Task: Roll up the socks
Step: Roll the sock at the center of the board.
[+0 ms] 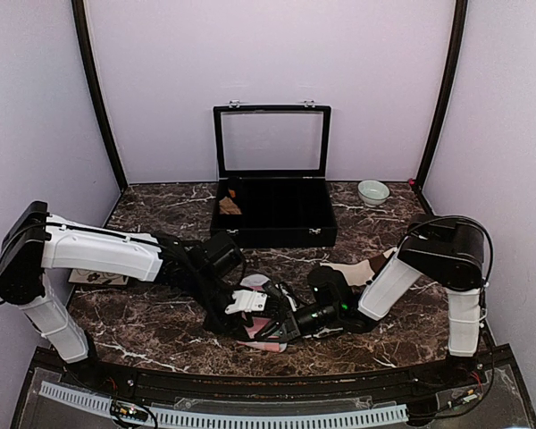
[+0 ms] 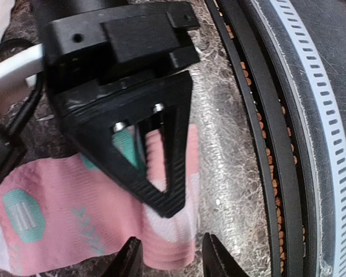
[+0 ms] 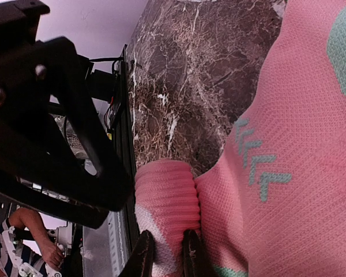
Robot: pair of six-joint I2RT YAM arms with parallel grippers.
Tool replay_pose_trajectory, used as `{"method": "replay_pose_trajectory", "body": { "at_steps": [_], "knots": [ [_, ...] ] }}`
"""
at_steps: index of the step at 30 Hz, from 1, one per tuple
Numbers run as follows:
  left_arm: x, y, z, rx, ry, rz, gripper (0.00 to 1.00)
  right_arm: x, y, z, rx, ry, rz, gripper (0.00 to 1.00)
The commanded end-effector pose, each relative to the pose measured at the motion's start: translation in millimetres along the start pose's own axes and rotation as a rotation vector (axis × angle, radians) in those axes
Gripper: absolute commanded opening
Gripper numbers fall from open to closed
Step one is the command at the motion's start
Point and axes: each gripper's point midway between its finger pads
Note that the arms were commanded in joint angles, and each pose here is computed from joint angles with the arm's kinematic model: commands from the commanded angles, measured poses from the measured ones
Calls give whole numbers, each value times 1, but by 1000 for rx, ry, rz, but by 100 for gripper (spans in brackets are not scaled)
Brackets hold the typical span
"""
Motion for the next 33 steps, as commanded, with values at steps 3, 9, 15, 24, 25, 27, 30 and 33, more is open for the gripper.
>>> {"method": "replay_pose_trajectory", "body": {
  "at_steps": [3,9,15,24,25,27,30,33],
  "knots": [
    [17,-11,-3,-47,13,-89,39,-65,-172,-123,491,180,-609,0],
    [33,-8,-22,-82,77,-70,39,-64,-172,-123,489,183,-607,0],
    [43,-6,-23,-80,86,-73,32,-64,-171,-122,489,179,-600,0],
    [61,-19,-49,-130,144,-161,0,-69,-132,-78,277,21,-519,34],
    [60,-19,-50,-156,133,-178,0,-69,-127,-76,255,13,-505,35],
    [57,-17,-52,-202,113,-216,0,-70,-120,-71,222,-2,-485,36],
    [56,-16,-57,-242,110,-259,0,-71,-112,-67,179,-27,-458,37],
    [57,-18,-58,-268,106,-306,0,-76,-100,-61,121,-68,-425,34]
  ]
}}
Point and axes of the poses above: each gripper's point midway between its finger pads, its own x axis out along the fingers, its own y axis along the line the jaws close on, z = x × y, and after that the axes turned 12 degrees about x, right-handed
